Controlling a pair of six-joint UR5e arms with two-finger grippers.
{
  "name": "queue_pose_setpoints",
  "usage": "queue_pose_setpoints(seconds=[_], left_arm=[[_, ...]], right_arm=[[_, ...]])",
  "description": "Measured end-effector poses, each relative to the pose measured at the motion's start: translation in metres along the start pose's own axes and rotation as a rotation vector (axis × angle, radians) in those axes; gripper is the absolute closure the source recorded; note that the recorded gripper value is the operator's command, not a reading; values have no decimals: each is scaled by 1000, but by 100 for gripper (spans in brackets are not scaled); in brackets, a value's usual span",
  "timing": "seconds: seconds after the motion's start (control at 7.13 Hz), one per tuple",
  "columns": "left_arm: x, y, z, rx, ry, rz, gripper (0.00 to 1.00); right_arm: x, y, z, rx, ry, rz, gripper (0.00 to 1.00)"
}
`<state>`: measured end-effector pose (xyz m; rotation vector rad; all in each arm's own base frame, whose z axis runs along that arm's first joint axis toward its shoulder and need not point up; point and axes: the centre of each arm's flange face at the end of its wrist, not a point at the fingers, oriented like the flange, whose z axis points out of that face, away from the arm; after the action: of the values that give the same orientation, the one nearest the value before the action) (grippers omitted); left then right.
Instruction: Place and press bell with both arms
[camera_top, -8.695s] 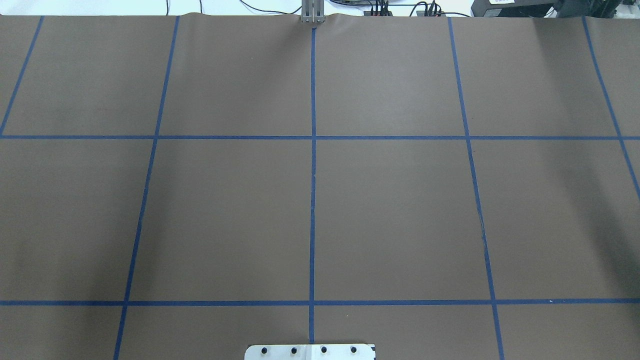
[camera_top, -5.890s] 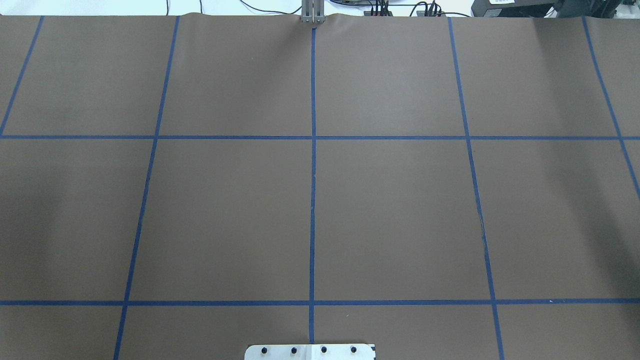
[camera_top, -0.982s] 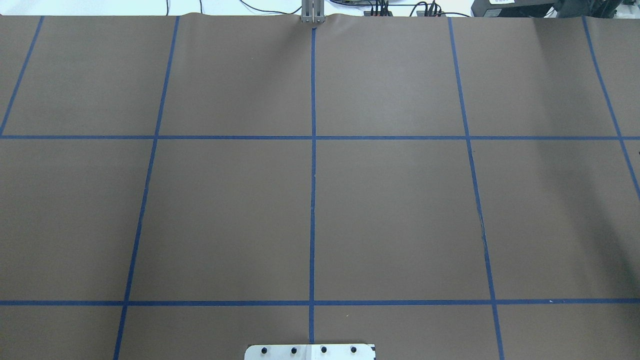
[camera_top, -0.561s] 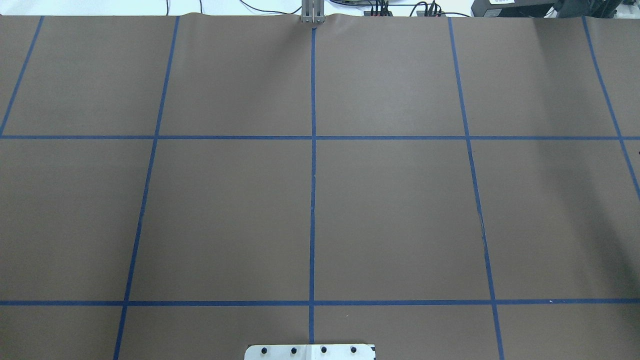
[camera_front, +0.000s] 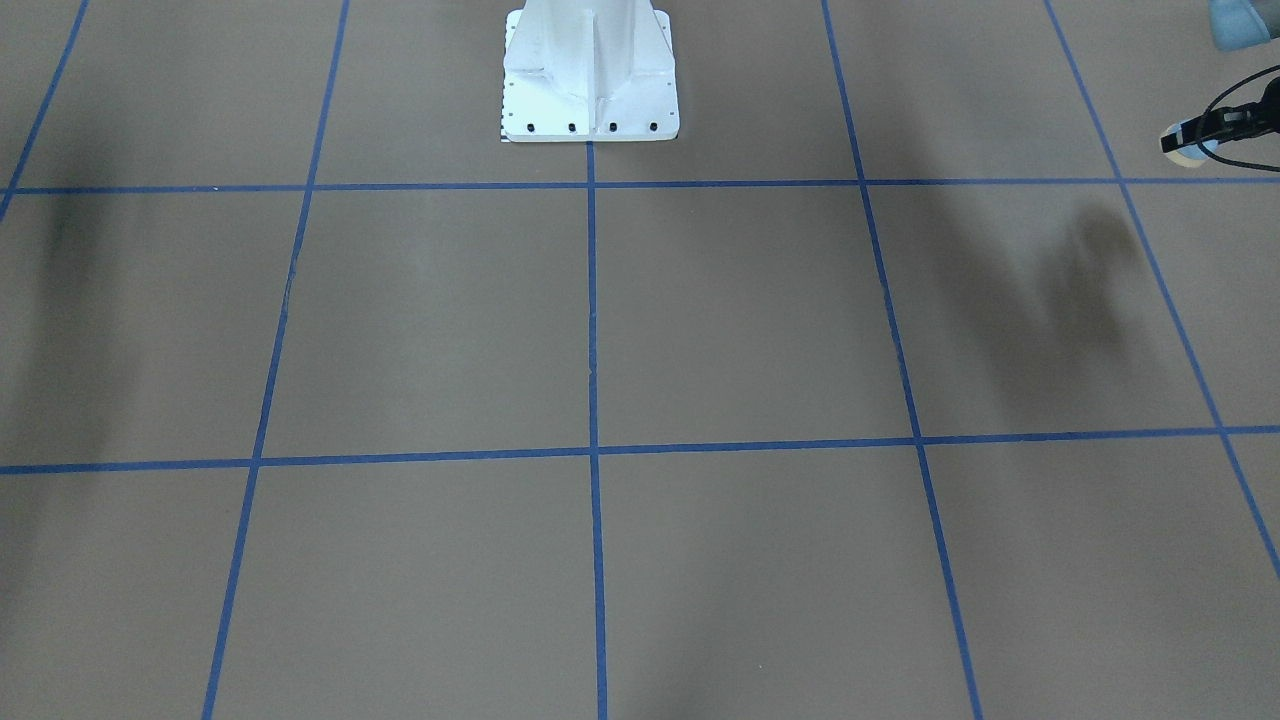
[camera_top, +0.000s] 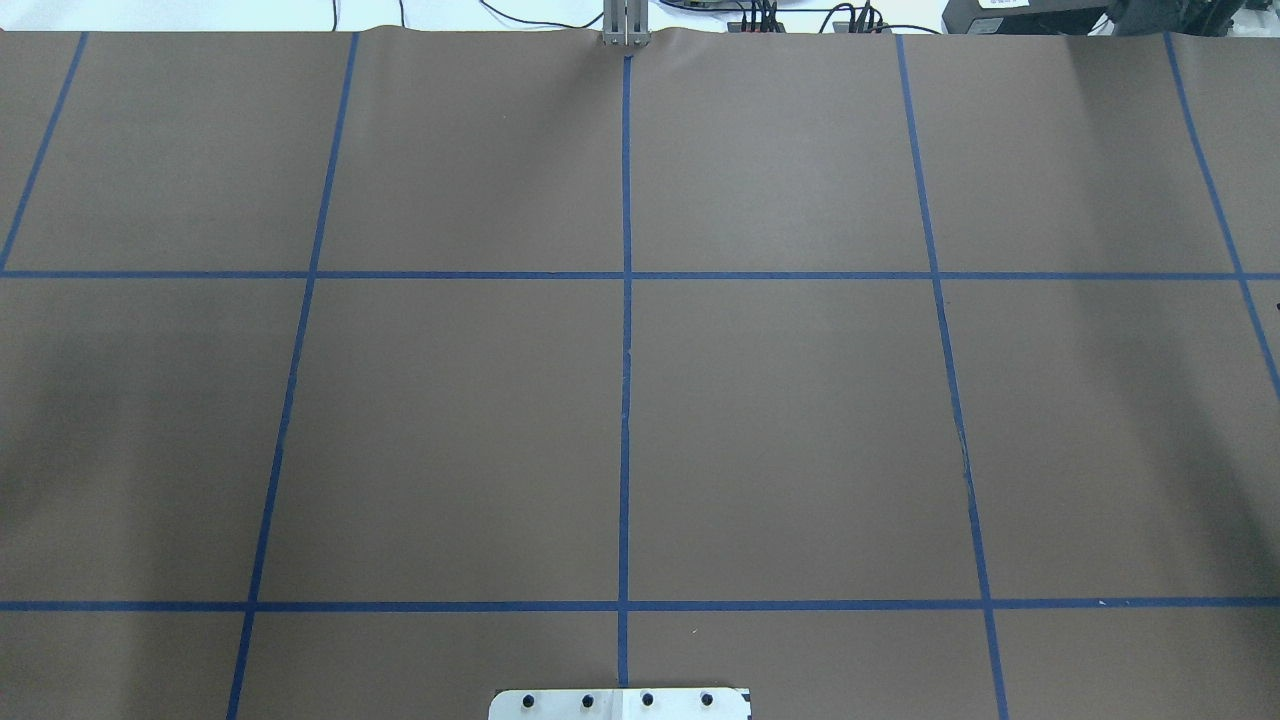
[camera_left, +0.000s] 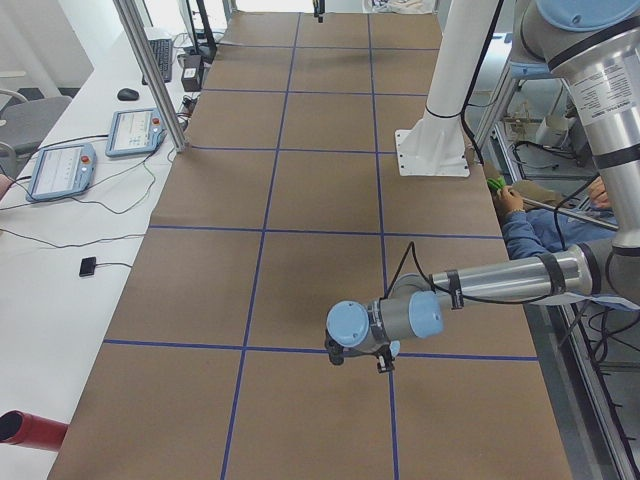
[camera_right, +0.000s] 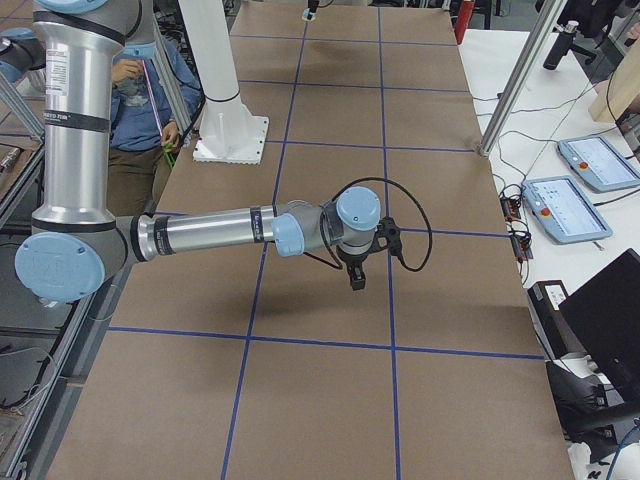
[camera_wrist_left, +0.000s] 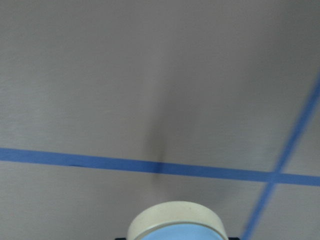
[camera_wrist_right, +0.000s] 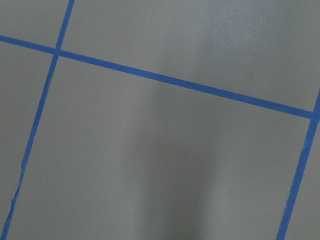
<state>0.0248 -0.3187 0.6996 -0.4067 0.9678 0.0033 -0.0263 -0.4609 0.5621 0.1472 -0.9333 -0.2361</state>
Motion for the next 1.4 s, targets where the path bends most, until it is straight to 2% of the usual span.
queue_pose_setpoints(seconds=[0.28,0.7,0.98,1.4], left_arm=[[92,-44,-43,38,2,-2,100],[276,-103,-57,48,3,-26,100],[418,-119,-41,20,9,-40,100],[624,-128,16,-63,-16,-62,100]], right_arm=[[0,-2,0,1,2,-2,0],[1,-4,2,-2,4,-1,0],[5,-6,12,-22,2,10,0],[4,-15,23,-39,-1,19,0]])
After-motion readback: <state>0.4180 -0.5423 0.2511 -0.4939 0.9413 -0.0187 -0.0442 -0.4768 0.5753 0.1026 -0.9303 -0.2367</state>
